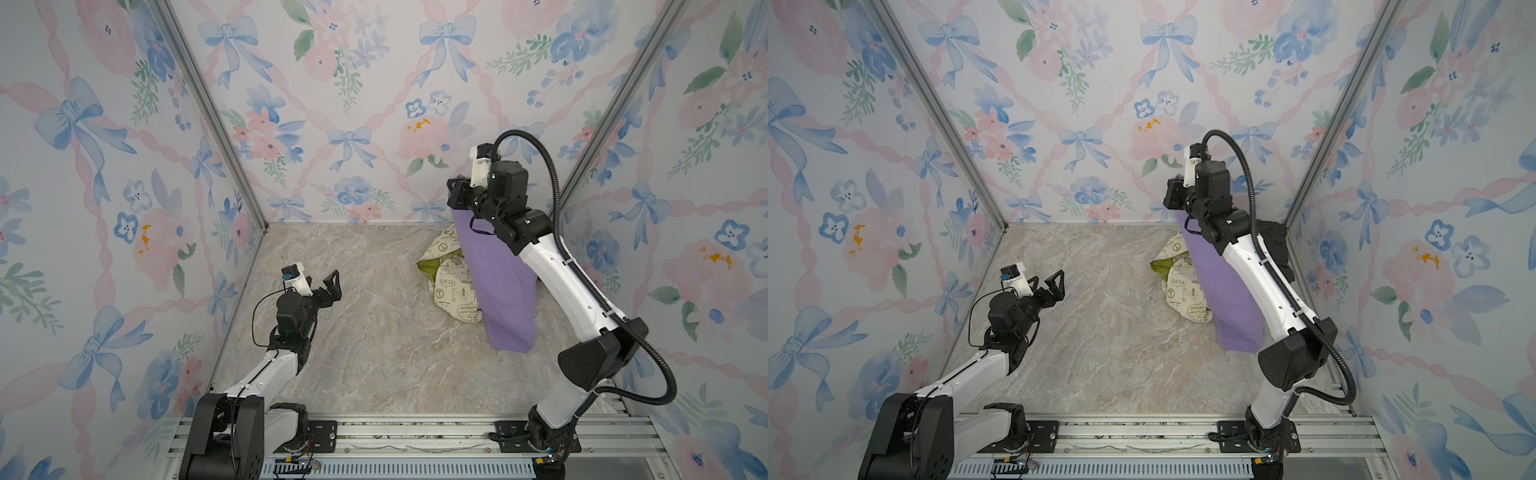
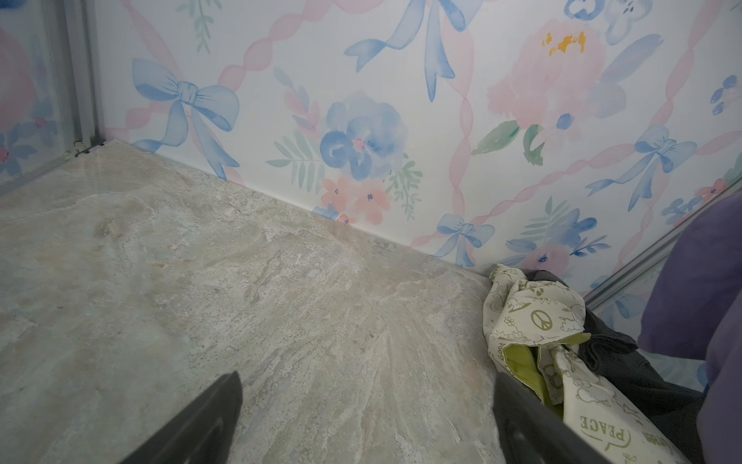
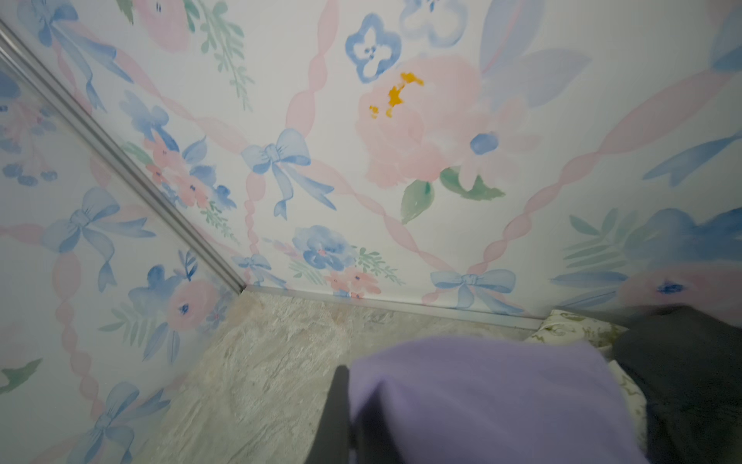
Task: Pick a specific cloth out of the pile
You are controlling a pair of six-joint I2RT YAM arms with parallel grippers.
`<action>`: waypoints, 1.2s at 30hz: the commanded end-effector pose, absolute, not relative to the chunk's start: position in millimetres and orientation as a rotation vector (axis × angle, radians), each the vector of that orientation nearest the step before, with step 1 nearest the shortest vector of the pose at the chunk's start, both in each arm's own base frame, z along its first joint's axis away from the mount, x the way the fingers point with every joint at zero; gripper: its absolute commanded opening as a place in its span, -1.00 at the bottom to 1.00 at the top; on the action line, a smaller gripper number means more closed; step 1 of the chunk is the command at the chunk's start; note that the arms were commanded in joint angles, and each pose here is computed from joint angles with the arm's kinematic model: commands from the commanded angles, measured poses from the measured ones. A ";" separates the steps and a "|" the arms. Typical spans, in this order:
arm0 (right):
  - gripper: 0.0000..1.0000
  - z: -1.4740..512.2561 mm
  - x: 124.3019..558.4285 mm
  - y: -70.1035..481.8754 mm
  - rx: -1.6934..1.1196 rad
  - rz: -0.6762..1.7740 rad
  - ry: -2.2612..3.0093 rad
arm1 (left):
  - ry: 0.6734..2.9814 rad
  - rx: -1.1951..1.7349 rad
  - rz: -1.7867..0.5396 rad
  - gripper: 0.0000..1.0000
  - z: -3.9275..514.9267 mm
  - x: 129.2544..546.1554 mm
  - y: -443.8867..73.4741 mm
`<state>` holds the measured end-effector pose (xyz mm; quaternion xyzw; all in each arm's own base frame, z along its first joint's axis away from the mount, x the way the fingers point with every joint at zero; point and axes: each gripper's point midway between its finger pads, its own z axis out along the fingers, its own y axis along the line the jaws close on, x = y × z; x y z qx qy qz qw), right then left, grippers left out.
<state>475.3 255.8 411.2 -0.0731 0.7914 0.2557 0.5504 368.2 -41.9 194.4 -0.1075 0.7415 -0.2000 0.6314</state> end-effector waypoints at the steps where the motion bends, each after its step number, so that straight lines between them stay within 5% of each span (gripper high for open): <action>1: -0.90 377.2 442.1 315.7 -0.401 0.694 1.983 | 1.661 -0.250 -0.477 0.96 207.4 369.8 -42.5; 2: -0.82 366.4 434.7 328.0 -0.451 0.693 2.010 | 1.663 -0.248 -0.480 0.96 207.1 369.8 -43.2; 7: 0.38 328.4 403.5 368.4 -0.681 0.674 2.114 | 1.659 -0.205 -0.491 0.96 211.6 368.9 -51.8; 9: 0.56 324.5 401.3 368.1 -0.717 0.642 2.148 | 1.655 -0.194 -0.484 0.96 213.2 369.1 -53.3; 23: 0.82 351.7 425.7 301.4 -0.583 0.412 2.110 | 1.659 -0.042 -0.522 0.96 222.8 375.2 -86.3; 36: 0.94 360.7 428.3 156.0 0.024 0.380 2.062 | 1.619 0.440 -0.701 0.93 243.7 375.0 -205.0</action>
